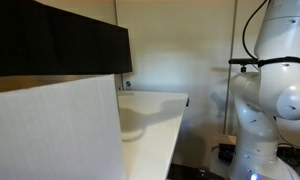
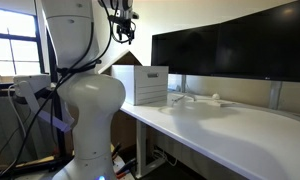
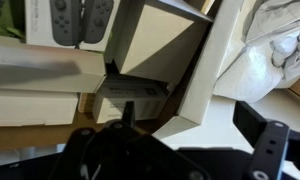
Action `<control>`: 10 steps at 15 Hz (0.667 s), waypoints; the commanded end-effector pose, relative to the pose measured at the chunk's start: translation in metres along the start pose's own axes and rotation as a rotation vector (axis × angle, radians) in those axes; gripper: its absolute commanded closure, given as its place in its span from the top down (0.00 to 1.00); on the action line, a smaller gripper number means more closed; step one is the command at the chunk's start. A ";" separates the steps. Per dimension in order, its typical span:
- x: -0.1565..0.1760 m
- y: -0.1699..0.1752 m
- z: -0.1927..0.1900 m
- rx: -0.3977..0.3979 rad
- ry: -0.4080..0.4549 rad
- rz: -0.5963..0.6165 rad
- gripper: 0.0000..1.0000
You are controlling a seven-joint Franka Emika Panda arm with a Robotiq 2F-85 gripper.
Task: Remove the cover from the box
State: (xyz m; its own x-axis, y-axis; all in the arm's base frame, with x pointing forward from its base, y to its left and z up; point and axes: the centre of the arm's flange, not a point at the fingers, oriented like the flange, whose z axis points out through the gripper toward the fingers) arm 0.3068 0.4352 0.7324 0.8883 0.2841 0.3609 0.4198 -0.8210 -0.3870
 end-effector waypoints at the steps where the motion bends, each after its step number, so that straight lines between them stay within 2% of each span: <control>1: -0.024 0.050 -0.043 -0.050 -0.022 0.009 1.00; 6: -0.085 0.101 -0.105 -0.039 -0.188 -0.035 1.00; 10: -0.135 0.146 -0.155 -0.122 -0.320 -0.065 1.00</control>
State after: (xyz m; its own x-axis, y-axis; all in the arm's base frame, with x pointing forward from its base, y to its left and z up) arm 0.2432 0.2560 0.7659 0.8936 0.4297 0.1297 0.4481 -0.8372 -0.3137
